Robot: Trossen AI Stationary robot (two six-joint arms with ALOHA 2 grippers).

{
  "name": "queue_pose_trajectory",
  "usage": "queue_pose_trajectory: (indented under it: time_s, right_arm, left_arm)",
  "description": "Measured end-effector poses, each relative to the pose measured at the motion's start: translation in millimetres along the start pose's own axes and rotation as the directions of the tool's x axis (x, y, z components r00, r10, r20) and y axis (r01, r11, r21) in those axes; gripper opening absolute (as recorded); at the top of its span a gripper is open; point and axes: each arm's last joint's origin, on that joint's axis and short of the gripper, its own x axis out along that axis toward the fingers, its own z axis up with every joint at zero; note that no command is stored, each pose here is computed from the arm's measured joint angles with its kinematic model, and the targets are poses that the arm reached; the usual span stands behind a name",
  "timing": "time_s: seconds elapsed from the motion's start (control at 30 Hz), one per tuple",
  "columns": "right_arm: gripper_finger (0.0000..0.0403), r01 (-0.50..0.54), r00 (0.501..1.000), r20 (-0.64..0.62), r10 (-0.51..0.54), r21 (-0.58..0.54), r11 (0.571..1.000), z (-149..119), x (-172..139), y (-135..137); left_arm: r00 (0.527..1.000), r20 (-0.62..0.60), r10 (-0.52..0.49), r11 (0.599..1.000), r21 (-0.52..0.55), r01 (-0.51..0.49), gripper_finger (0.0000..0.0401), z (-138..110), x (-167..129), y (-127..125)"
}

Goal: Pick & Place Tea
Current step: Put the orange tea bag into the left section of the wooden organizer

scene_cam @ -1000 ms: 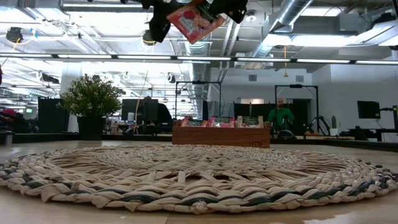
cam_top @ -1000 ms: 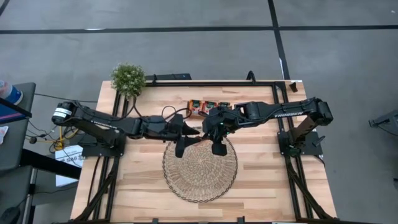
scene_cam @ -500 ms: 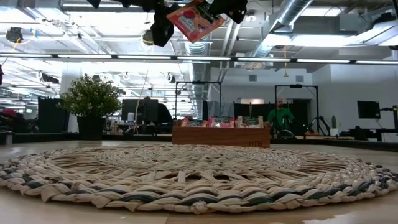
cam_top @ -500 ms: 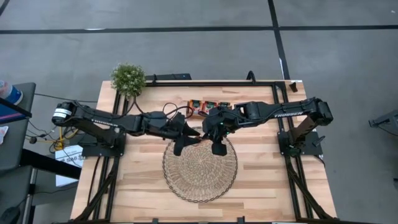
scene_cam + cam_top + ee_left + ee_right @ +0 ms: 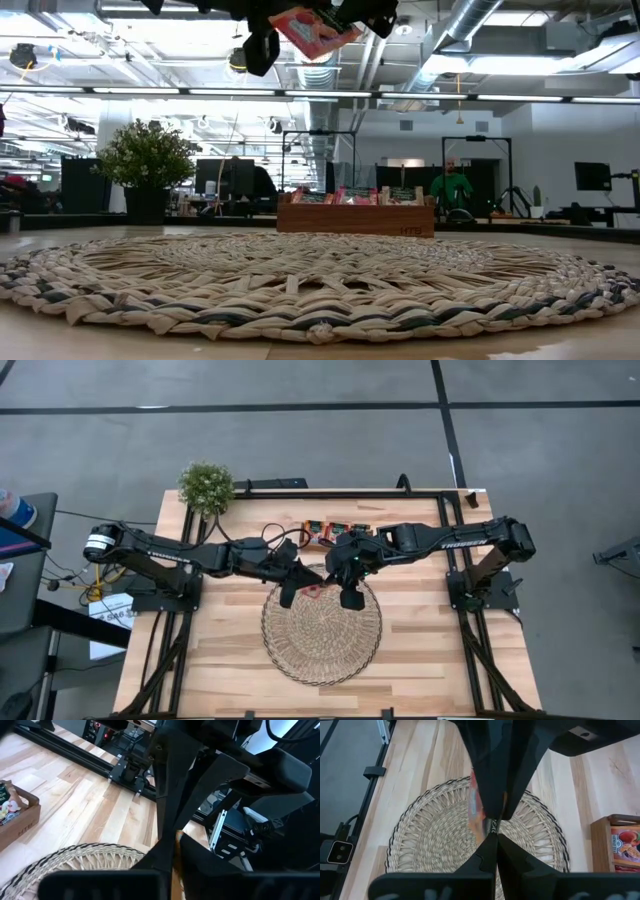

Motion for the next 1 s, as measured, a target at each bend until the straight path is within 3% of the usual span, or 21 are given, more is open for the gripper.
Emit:
queue_pose_trajectory:
  time_s: [0.53, 0.83, 1.0]
  right_arm:
    - [0.0009, -0.015, 1.000, -0.003, 0.015, -0.031, 0.999, -0.2, -0.1, -0.8]
    - [0.0106, 0.006, 0.991, -0.131, -0.002, 0.026, 1.000, -13.6, -8.1, -15.9]
    - [0.0147, 0.035, 0.971, -0.238, -0.021, 0.053, 0.998, -25.1, -17.2, -23.9]
  left_arm:
    - [0.999, 0.021, 0.037, 0.999, 0.009, -0.037, 0.0000, 0.4, 0.0, 0.8]
    - [0.994, 0.058, 0.095, 0.995, 0.014, -0.096, 0.0000, 1.7, -0.2, 2.6]
    - [0.972, 0.112, 0.207, 0.977, 0.032, -0.212, 0.0000, 2.6, -0.8, 6.1]
